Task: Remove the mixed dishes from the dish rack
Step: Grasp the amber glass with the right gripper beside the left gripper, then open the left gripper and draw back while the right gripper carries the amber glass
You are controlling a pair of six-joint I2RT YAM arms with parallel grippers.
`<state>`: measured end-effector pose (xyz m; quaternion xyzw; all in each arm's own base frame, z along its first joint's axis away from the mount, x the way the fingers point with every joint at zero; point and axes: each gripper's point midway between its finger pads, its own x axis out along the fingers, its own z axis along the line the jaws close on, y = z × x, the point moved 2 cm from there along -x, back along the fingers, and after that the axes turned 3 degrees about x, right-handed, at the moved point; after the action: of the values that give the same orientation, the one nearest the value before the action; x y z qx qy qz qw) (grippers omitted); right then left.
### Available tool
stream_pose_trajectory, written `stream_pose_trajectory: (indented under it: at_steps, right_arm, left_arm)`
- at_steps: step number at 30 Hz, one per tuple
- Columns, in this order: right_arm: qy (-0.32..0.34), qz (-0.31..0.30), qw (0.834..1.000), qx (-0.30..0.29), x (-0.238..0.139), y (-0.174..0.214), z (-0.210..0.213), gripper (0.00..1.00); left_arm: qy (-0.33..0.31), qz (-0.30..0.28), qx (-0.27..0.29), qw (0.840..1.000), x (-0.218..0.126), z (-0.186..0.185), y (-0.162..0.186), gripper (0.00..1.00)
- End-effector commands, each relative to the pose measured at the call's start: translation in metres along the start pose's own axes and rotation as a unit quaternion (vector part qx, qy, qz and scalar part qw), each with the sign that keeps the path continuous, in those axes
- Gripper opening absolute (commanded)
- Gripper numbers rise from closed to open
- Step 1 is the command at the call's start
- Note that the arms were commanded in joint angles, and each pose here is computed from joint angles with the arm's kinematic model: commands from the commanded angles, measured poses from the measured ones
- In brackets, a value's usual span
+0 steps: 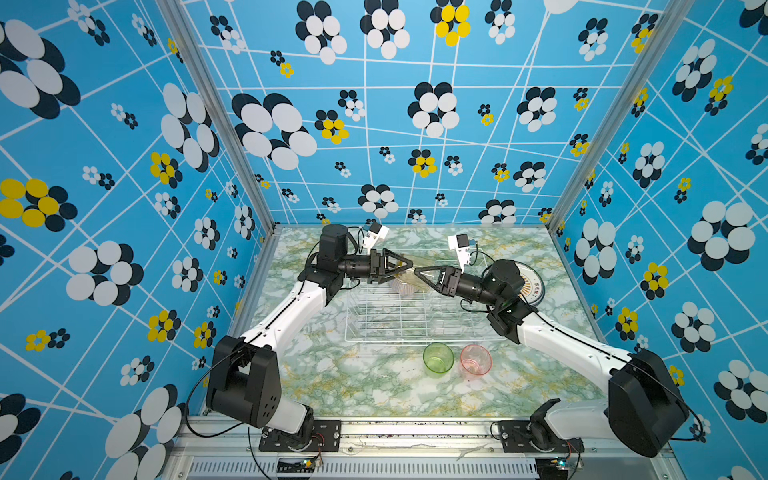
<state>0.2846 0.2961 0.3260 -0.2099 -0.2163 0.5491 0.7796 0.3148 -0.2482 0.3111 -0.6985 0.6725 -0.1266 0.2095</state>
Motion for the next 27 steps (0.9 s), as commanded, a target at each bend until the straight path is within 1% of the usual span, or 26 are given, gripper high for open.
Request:
stream_pose_trajectory:
  at_steps: [1,5,9,11,13,15,18,21,23,26,27]
  right_arm:
    - [-0.056,-0.007,0.998,-0.023,0.004,-0.013,0.03,0.15]
    - [-0.051,-0.004,0.999,-0.019,0.005,-0.013,0.029,0.0]
    - [-0.04,0.0,0.999,-0.018,0.006,-0.013,0.026,0.0]
    - [-0.037,0.002,0.999,-0.02,0.006,-0.013,0.026,0.0]
    - [-0.037,0.005,0.999,-0.022,0.005,-0.012,0.028,0.0]
    - [-0.037,0.013,0.999,-0.025,0.004,-0.01,0.031,0.0]
    - [-0.015,0.038,0.999,-0.033,0.0,-0.002,0.03,0.0]
    - [0.046,0.075,0.995,-0.053,-0.01,0.009,0.023,0.0]
    - [0.098,0.105,0.987,-0.074,-0.019,0.019,0.018,0.0]
    - [0.162,0.162,0.967,-0.109,-0.032,0.037,0.018,0.0]
    - [0.182,0.187,0.957,-0.129,-0.035,0.046,0.021,0.0]
  left_arm:
    - [0.02,0.002,0.019,1.0,0.001,-0.011,0.001,0.54]
    - [0.02,0.004,0.018,1.0,0.002,-0.01,0.002,0.54]
    - [0.015,0.002,0.022,1.0,0.001,-0.012,0.003,0.57]
    - [0.008,0.001,0.027,1.0,0.0,-0.013,0.003,0.64]
    - [0.0,-0.001,0.039,0.999,-0.003,-0.017,0.003,0.74]
    - [-0.003,-0.005,0.058,0.998,-0.006,-0.025,0.002,0.81]
    - [-0.019,-0.018,0.081,0.996,-0.017,-0.036,-0.002,0.84]
    - [-0.078,-0.032,0.09,0.992,-0.035,-0.036,-0.005,0.84]
    - [-0.135,-0.044,0.093,0.986,-0.05,-0.031,-0.006,0.84]
    - [-0.231,-0.07,0.092,0.966,-0.077,-0.019,-0.009,0.84]
    - [-0.27,-0.076,0.092,0.956,-0.087,-0.012,-0.008,0.84]
